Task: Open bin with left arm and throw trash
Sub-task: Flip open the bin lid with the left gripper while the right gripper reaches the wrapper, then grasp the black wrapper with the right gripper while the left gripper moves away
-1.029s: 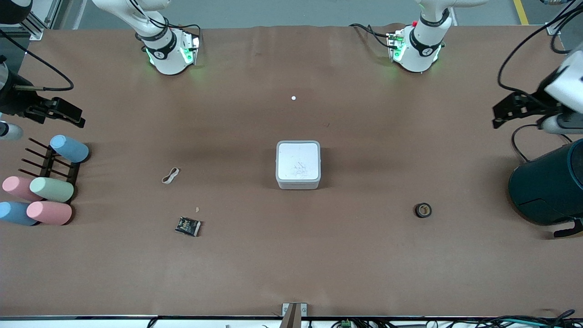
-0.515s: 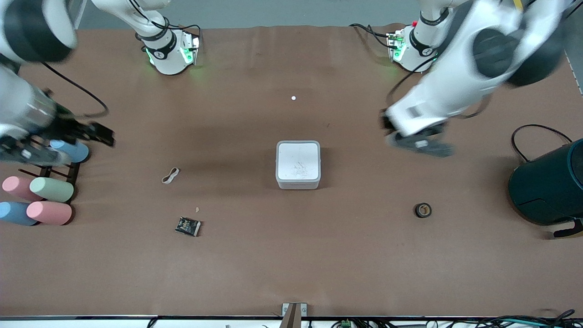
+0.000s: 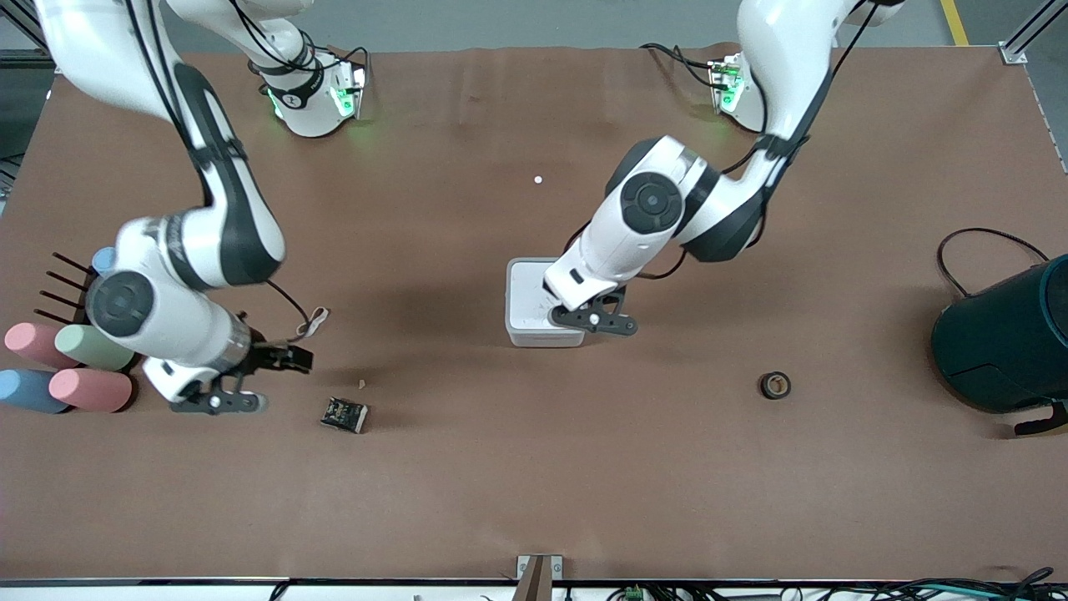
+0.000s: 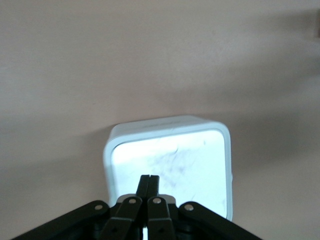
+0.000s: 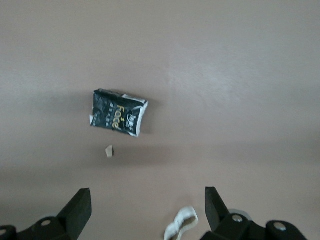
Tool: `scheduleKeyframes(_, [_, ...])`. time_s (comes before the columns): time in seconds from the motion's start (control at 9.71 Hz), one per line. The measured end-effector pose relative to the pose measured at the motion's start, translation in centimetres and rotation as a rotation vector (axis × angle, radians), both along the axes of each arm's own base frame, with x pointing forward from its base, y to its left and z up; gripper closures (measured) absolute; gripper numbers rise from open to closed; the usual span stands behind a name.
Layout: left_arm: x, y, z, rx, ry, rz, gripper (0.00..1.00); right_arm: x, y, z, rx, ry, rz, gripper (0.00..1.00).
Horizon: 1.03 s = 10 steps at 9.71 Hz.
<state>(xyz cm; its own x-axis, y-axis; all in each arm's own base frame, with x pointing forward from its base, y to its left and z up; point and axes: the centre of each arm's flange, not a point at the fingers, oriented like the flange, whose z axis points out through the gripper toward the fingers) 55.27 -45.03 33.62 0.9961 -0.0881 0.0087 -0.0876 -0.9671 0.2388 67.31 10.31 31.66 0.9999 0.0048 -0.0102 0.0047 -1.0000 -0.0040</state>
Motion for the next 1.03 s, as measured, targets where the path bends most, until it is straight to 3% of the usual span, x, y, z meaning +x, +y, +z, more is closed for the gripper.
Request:
scheduleKeyframes(0.31, [-0.6,-2.0,-4.6,-0.017,0.003,0.025,0.99,0.8,2.3,-4.8,0.037,-0.084,-0.058,0.0])
scheduleKeyframes(0.62, [-0.7,-1.9,-3.8,-0.006,0.016,0.028,0.99,0.4,4.7,-8.5,0.068,-0.174,-0.133,0.0])
scheduleKeyframes(0.82, [0.9,1.6,1.2,0.12,0.04,-0.007,0.99,0.3,4.7,-9.6,0.068,-0.174,-0.162,0.0])
scheduleKeyframes(1.03, [4.6,10.1,5.7,0.216,0.042,-0.099,0.98,0.5,4.4,-11.1,0.072,-0.194,-0.184,0.0])
